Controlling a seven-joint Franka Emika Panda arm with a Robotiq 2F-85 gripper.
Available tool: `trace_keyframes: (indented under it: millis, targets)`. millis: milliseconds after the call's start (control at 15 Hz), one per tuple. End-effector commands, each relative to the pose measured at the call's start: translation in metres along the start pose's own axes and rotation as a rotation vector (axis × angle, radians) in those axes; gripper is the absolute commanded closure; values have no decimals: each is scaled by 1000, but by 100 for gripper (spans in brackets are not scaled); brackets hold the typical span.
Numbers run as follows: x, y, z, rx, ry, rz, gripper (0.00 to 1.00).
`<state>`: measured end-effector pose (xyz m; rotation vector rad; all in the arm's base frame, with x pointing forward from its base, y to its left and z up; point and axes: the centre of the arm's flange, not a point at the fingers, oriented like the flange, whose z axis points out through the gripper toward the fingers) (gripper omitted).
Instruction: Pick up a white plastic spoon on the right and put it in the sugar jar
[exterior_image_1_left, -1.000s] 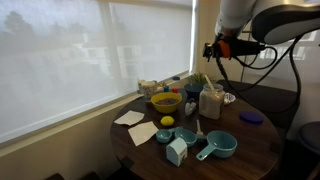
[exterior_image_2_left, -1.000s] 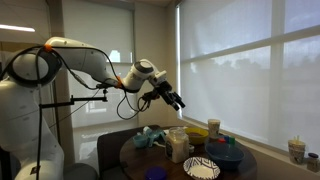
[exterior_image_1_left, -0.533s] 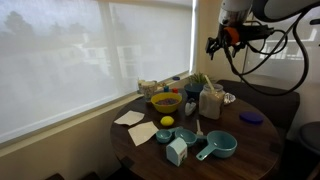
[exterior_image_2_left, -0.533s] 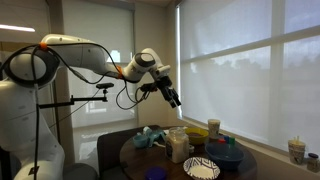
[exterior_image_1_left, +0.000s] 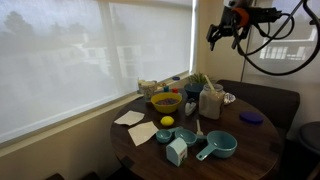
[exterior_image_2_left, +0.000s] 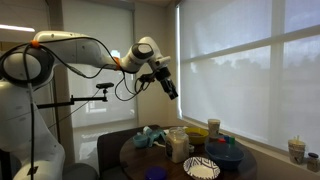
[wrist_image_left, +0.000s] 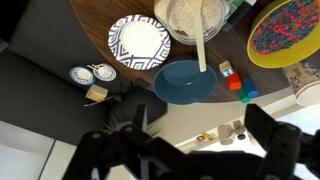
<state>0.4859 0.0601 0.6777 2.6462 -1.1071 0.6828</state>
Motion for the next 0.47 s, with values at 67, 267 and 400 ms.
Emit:
trace_keyframes:
  millis: [67,267,400]
  targets:
    - [1,2,-14,40,-15,-26,0]
    - [1,4,-16,44,-14,-28,0]
    - [1,3,-13,39,-17,-28,0]
